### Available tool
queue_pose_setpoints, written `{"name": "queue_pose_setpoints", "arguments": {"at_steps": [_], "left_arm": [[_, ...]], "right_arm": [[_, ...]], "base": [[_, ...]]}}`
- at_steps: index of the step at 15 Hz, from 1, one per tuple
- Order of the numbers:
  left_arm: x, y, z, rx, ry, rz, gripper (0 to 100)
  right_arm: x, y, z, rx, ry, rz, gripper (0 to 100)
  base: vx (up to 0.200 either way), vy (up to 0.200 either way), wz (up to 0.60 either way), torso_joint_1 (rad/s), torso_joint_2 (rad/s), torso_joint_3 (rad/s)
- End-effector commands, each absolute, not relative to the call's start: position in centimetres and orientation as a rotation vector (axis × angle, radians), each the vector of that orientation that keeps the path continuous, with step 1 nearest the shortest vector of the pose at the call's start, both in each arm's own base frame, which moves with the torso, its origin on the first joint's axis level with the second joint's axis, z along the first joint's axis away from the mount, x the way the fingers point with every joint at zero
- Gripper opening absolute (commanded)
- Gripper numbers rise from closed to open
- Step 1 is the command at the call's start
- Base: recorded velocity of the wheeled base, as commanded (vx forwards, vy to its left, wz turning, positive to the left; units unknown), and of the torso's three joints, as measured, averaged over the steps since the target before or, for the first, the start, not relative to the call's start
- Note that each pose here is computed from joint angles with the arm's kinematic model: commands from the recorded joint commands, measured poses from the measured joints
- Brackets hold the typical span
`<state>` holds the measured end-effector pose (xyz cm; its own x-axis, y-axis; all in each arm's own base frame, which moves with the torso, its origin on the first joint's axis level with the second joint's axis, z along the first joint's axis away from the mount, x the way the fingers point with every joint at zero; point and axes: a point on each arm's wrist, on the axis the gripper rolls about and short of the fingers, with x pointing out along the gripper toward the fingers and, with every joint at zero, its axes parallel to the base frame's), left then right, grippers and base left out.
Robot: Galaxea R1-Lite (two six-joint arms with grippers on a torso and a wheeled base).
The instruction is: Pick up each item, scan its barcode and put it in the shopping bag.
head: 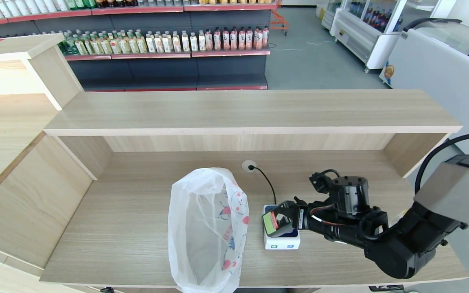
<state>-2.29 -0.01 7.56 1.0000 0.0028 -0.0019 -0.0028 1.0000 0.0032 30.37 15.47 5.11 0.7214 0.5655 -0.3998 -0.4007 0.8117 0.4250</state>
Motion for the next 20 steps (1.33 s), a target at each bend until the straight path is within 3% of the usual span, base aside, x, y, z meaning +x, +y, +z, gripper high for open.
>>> {"name": "queue_pose_setpoints", "arguments": {"at_steps": [1, 6, 10, 15, 20], "left_arm": [[-2.3, 0.0, 7.6, 0.003, 0.002, 0.003, 100], [-2.3, 0.0, 7.6, 0.003, 0.002, 0.003, 100], [-2.3, 0.0, 7.6, 0.002, 0.002, 0.003, 100], [-2.3, 0.0, 7.6, 0.002, 0.002, 0.003, 100], [-2.3, 0.0, 7.6, 0.003, 0.002, 0.003, 100]], "right_arm": [[29.6, 15.0, 7.4, 0.328, 0.483, 0.553, 0], [27.4, 12.4, 9.3, 0.077, 0.337, 0.577, 0], [25.3, 12.7, 10.7, 0.078, 0.247, 0.662, 0], [24.8, 12.4, 9.8, 0.048, 0.281, 0.669, 0], [25.1, 12.6, 8.8, 0.045, 0.319, 0.667, 0]], "base": [[0.000, 0.000, 0.00, 0.000, 0.00, 0.000], [0.000, 0.000, 0.00, 0.000, 0.00, 0.000], [0.000, 0.000, 0.00, 0.000, 0.00, 0.000], [0.000, 0.000, 0.00, 0.000, 0.00, 0.000], [0.000, 0.200, 0.00, -0.005, 0.00, 0.003]]}}
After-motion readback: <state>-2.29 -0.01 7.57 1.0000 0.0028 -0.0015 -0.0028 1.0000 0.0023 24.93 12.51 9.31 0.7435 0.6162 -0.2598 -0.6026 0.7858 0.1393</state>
